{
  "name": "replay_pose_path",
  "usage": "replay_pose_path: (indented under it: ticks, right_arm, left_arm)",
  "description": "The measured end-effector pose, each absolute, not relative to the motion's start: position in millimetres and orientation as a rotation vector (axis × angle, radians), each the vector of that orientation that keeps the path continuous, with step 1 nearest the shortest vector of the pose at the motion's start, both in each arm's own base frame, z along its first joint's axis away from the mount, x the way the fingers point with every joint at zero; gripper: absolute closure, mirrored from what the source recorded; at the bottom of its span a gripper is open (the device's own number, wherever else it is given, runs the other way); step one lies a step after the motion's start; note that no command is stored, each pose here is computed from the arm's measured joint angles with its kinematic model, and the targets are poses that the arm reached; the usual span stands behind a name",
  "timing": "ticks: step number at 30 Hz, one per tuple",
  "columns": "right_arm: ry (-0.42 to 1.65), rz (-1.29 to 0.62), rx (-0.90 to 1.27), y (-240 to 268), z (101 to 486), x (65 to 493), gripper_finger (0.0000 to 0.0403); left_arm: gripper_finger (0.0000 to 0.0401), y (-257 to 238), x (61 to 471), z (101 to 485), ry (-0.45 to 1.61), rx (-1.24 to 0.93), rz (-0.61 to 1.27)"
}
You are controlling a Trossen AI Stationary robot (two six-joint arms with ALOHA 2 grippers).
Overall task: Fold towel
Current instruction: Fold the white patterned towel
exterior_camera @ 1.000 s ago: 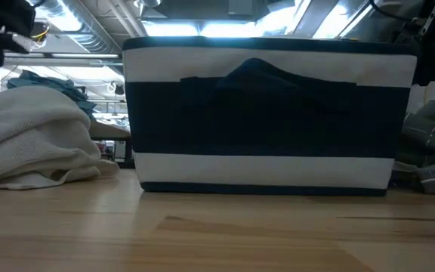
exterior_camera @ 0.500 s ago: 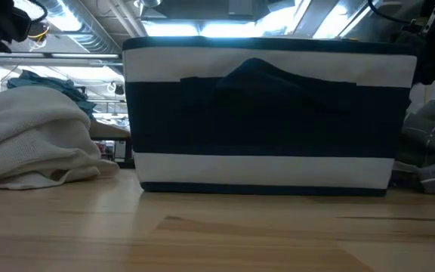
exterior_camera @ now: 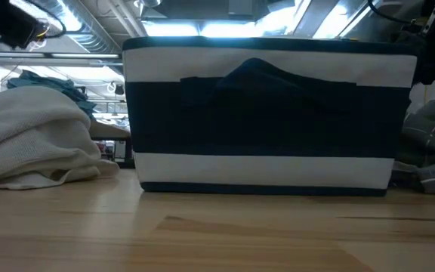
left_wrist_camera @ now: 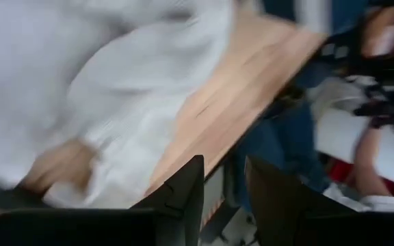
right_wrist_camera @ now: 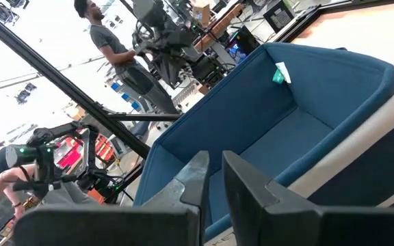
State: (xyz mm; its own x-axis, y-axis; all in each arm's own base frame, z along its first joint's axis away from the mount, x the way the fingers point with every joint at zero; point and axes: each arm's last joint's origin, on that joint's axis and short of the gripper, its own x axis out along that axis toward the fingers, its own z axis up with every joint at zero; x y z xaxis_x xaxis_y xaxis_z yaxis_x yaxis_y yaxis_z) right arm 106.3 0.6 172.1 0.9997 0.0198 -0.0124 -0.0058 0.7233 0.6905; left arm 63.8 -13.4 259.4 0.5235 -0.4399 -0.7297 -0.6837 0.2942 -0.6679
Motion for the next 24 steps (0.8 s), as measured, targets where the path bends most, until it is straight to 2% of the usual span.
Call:
replay_pose_path:
  ticks: [9,24]
  right_arm:
    - [0.032,0.038,0.76,1,172,106,0.0354]
    - [0.065,0.112,0.738,4,171,106,0.0354]
  left_arm:
    - [0.0302,-23,84,250,1.306,-1.438,0.396]
    - [0.0302,-52,113,227,1.55,-1.377,0.715]
